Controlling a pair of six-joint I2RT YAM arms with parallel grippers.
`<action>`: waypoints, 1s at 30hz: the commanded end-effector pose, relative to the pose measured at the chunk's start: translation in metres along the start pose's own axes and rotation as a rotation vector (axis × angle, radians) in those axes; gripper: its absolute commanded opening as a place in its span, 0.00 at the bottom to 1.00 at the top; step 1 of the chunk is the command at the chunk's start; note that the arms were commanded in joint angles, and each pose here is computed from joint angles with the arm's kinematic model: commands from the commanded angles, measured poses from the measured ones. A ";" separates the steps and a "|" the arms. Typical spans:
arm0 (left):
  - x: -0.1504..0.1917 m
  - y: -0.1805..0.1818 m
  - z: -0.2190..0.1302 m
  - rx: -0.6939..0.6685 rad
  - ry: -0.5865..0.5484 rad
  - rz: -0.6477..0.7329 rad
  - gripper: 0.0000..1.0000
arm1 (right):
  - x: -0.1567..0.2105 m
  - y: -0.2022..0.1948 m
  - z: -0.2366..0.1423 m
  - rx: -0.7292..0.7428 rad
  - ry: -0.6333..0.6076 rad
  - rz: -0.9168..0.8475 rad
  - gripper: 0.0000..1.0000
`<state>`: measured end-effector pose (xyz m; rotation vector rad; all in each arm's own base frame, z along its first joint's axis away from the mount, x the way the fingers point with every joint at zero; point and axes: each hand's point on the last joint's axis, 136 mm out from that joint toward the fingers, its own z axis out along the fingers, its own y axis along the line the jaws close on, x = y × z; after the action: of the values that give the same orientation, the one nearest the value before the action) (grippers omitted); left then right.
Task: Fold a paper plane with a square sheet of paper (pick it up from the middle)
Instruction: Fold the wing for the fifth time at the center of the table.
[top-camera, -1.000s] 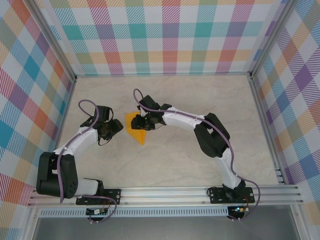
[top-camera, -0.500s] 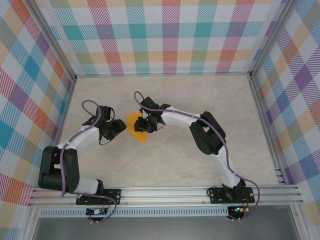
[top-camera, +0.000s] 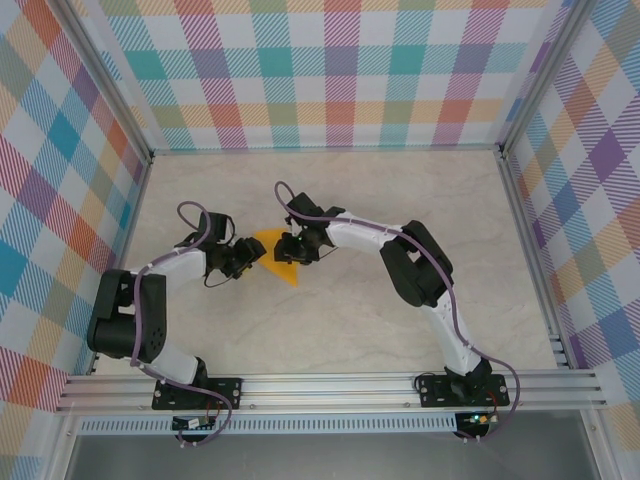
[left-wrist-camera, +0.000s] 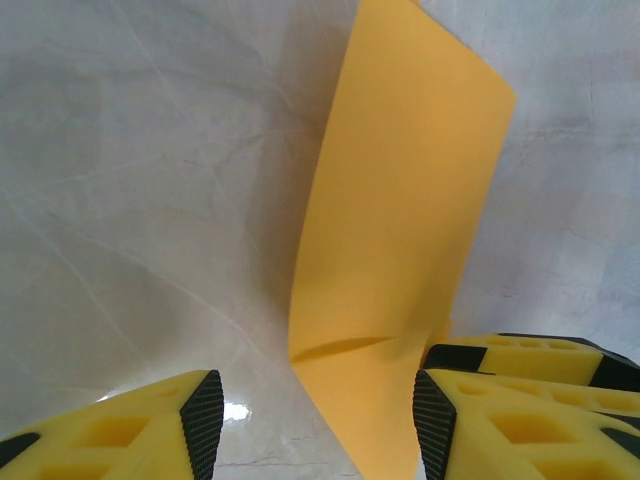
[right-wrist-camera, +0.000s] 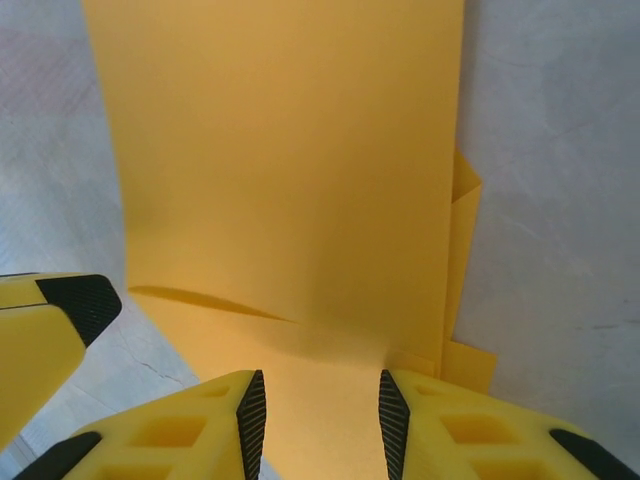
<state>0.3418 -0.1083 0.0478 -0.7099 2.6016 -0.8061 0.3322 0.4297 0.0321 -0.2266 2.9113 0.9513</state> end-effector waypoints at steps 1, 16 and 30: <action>-0.003 -0.001 0.004 0.041 0.008 -0.025 0.55 | 0.003 -0.015 0.010 -0.016 0.031 0.052 0.36; 0.000 -0.004 0.030 0.106 0.072 -0.044 0.39 | 0.003 -0.027 0.009 -0.081 0.048 0.126 0.36; 0.008 -0.016 0.002 0.067 0.004 -0.082 0.00 | -0.017 -0.012 -0.034 -0.116 -0.139 -0.108 0.43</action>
<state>0.3500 -0.1299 0.0475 -0.7334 2.5530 -0.9858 0.3355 0.4146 0.0327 -0.2223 2.8251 1.1490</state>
